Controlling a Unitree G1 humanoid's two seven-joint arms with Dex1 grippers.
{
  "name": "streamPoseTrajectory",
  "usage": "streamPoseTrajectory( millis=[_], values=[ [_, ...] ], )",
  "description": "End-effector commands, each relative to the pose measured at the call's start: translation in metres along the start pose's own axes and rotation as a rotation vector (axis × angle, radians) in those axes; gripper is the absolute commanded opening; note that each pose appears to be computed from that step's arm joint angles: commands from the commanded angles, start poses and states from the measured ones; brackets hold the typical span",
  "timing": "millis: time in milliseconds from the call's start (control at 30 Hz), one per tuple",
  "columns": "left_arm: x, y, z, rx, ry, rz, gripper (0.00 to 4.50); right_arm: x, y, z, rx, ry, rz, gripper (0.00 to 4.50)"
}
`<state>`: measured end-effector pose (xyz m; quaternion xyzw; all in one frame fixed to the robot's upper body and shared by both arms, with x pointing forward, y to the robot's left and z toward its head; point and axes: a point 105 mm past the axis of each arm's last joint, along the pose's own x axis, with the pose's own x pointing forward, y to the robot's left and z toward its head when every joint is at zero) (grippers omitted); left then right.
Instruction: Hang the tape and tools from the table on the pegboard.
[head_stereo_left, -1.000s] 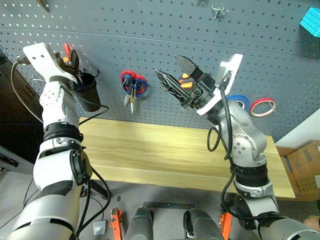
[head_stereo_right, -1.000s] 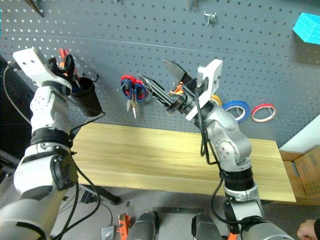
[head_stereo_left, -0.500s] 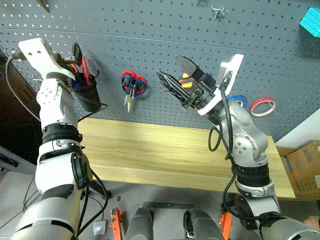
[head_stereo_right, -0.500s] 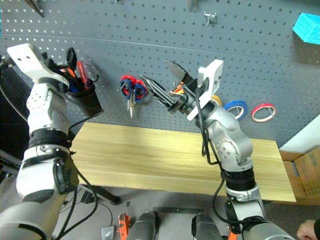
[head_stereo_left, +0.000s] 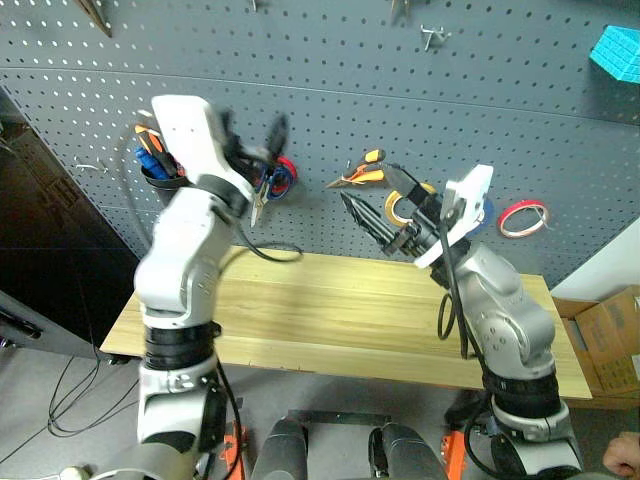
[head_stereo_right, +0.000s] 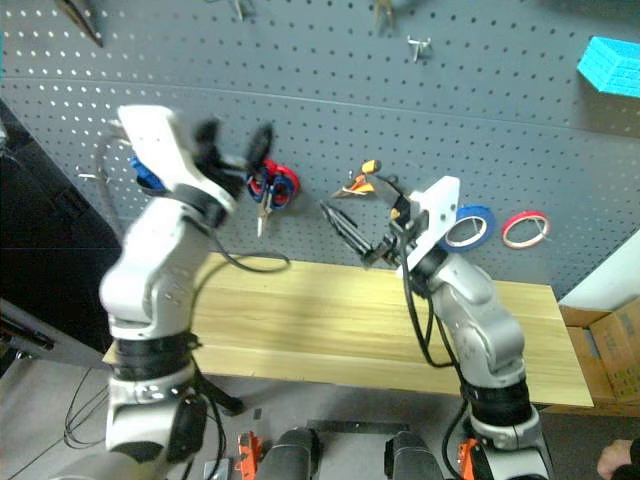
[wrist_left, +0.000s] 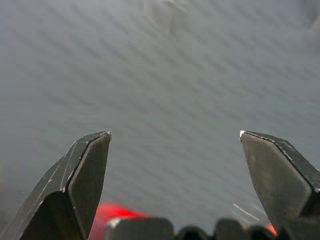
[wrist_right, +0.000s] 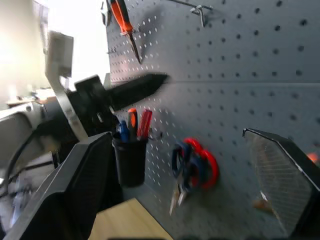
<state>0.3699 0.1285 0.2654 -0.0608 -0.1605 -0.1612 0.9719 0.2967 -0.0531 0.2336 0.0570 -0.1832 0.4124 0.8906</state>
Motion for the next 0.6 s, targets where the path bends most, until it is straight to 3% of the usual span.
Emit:
streamPoseTrajectory(
  millis=[33, 133, 233, 367, 600],
  values=[
    [-0.006, -0.018, -0.003, -0.044, 0.009, -0.043, 4.44, -0.016, 0.001, -0.006, -0.098, 0.055, -0.061, 4.50],
    [-0.019, -0.016, -0.039, -0.087, 0.119, -0.037, 4.44, -0.041, -0.021, -0.040, -0.186, 0.232, -0.227, 4.50],
    [-0.051, 0.015, -0.094, -0.100, 0.283, 0.077, 4.44, -0.092, -0.057, -0.079, -0.234, 0.453, -0.511, 4.50],
    [-0.083, 0.049, -0.135, -0.053, 0.412, 0.190, 4.44, -0.129, -0.078, -0.088, -0.238, 0.515, -0.723, 4.50],
    [-0.100, 0.073, -0.145, -0.055, 0.436, 0.263, 4.44, -0.154, -0.091, -0.083, -0.252, 0.501, -0.890, 4.50]
  ],
)
